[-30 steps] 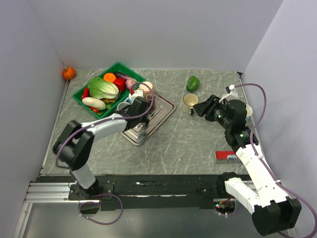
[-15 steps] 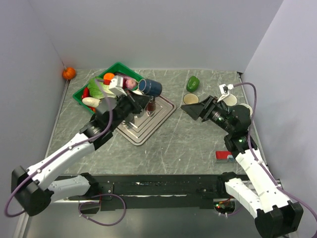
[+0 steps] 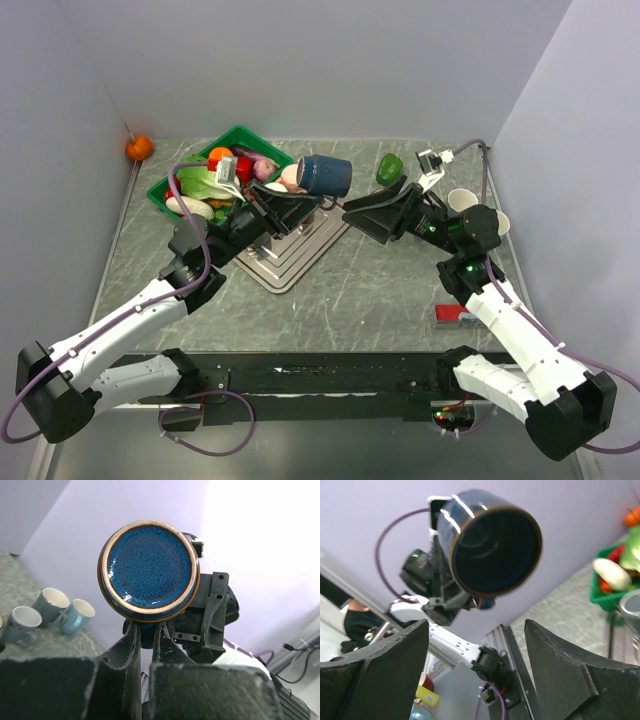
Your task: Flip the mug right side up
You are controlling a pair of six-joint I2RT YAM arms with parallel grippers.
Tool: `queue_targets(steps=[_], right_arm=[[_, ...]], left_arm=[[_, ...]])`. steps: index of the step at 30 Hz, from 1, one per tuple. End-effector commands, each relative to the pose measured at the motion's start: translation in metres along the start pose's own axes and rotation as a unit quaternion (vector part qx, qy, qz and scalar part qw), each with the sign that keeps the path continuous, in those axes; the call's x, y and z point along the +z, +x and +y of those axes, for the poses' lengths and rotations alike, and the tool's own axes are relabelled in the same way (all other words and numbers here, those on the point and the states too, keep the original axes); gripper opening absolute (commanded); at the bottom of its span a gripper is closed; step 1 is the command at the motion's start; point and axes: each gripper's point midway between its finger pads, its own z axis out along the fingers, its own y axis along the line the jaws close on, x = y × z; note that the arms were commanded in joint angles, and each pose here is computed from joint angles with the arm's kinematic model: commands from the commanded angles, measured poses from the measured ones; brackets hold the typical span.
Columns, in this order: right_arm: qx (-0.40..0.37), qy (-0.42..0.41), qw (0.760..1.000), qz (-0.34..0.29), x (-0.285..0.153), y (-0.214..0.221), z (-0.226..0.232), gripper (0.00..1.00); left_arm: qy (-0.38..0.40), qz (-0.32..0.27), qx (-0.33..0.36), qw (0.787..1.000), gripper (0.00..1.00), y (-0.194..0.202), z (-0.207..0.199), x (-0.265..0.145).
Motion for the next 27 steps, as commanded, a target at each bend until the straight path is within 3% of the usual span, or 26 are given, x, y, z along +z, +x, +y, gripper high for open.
queue_targets(steps=[1, 7, 15, 27], right_arm=[[-0.035, -0.072, 0.997, -0.020, 0.008, -0.020, 0.047, 0.82], [-0.026, -0.082, 0.996, -0.016, 0.022, -0.022, 0.055, 0.75], [-0.018, -0.067, 0.997, -0.036, 0.032, -0.026, 0.052, 0.56], [0.029, -0.060, 0.996, -0.057, 0.043, -0.034, 0.045, 0.41]], left_arm=[[0.127, -0.047, 0.024, 0.991, 0.01, -0.036, -0.076, -0.010], [0.146, -0.054, 0.027, 0.987, 0.01, -0.037, -0.083, -0.012], [0.146, -0.055, 0.027, 0.987, 0.01, -0.034, -0.081, -0.013], [0.144, -0.045, 0.020, 0.988, 0.01, -0.026, -0.076, -0.011]])
